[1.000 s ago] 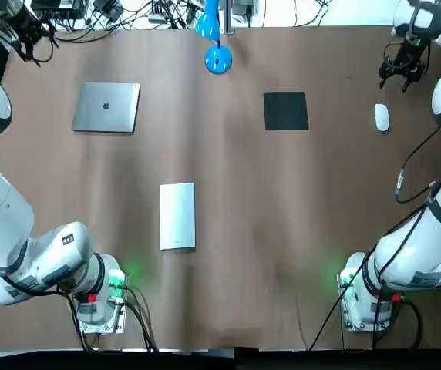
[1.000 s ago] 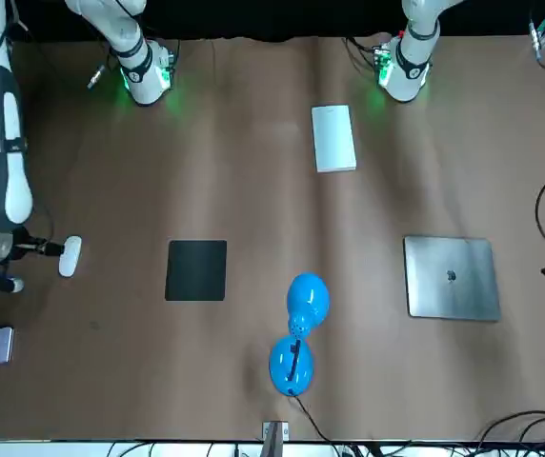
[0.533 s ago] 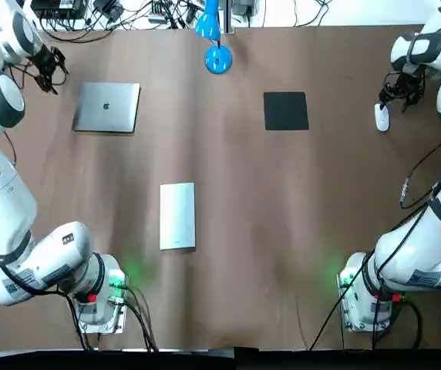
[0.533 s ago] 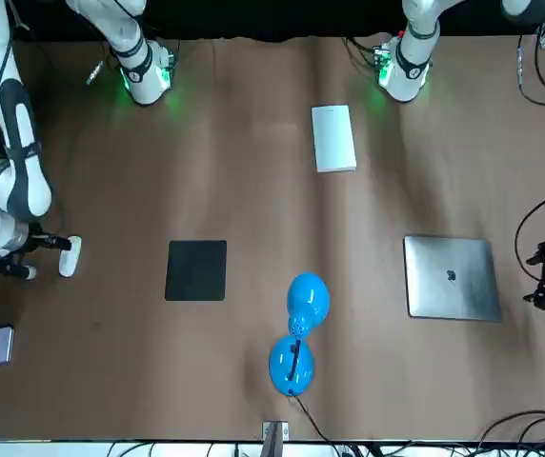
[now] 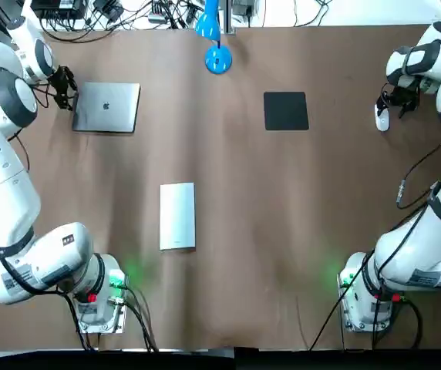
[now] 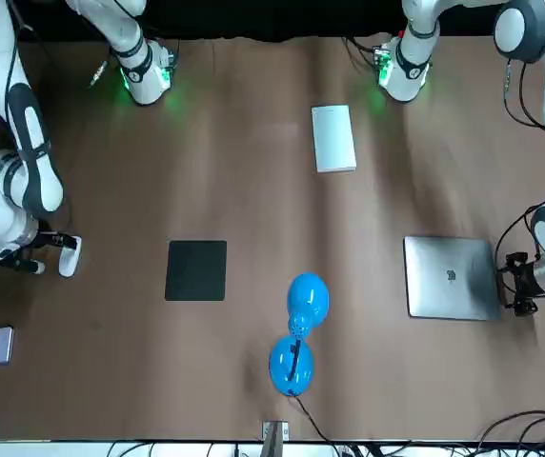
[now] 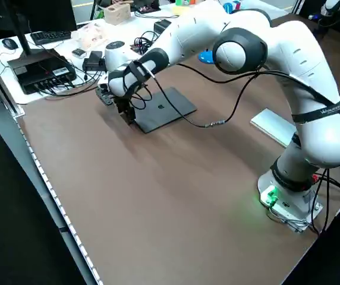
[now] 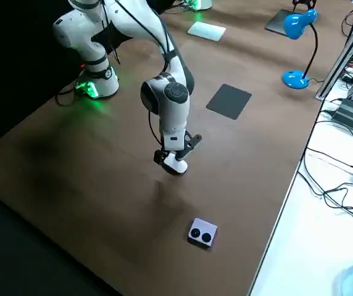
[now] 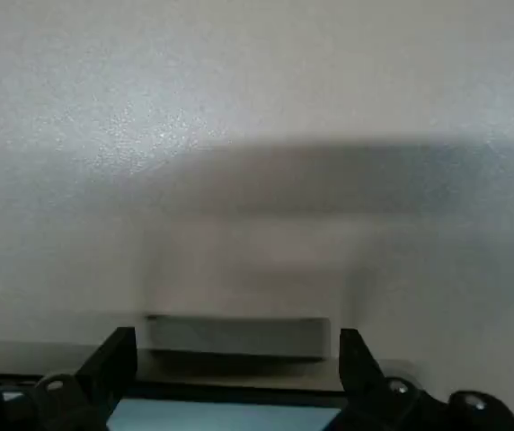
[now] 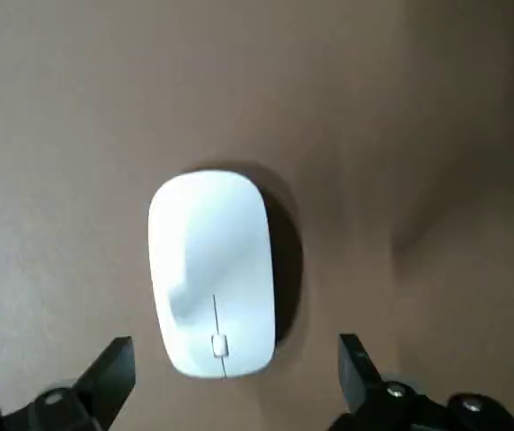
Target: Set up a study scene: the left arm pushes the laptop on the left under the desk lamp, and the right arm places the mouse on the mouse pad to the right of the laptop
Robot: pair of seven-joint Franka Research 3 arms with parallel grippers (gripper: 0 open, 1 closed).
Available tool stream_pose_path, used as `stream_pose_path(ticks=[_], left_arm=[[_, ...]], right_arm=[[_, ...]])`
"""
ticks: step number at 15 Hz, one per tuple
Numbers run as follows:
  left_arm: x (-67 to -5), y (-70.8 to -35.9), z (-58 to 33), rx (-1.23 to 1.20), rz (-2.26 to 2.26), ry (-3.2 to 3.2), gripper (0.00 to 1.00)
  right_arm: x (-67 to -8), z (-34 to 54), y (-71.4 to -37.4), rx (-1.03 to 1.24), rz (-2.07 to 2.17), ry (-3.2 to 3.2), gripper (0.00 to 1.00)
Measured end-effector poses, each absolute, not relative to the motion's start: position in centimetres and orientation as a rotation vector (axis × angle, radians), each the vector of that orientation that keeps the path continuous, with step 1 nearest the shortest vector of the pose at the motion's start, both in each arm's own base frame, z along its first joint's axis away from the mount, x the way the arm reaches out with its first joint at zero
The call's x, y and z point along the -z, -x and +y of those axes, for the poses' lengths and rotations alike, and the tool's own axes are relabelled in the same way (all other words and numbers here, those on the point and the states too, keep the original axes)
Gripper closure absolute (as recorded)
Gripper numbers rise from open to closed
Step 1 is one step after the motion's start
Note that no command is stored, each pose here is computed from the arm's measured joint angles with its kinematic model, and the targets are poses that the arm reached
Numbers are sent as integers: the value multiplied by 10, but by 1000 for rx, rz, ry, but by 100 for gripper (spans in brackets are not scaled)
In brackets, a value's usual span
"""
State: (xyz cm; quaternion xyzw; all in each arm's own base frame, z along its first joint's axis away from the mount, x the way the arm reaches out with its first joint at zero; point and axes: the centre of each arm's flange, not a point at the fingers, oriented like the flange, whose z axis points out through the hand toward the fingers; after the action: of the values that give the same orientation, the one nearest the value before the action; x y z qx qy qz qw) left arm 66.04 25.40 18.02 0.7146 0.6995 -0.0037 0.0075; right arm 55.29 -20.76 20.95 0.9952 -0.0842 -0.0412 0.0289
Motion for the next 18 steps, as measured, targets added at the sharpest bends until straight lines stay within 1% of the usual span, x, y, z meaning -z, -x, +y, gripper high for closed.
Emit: stream_pose_path(ticks=[3,9,12,13,15,17,18], left_arm=[[-175,-654,255,38,2235,-2206,0],[-173,-637,253,77,2259,-2199,0],[-174,-628,244,34,2254,-2186,0],[-173,-626,243,14,2254,-2177,0],[-170,-622,242,-21,2250,-2167,0],[-167,-620,241,-42,2244,-2165,0],[-167,-620,240,-49,2239,-2172,0]], right_arm=[[-196,-208,-554,86,-296,-3075,0],[-181,-208,-552,91,-340,-3088,0],[-181,-207,-552,91,-343,-3090,1],[-181,-207,-552,91,-342,-3090,12],[-181,-206,-553,91,-343,-3092,22],[-181,-206,-553,87,-345,-3093,26],[-180,-205,-553,86,-345,-3093,26]])
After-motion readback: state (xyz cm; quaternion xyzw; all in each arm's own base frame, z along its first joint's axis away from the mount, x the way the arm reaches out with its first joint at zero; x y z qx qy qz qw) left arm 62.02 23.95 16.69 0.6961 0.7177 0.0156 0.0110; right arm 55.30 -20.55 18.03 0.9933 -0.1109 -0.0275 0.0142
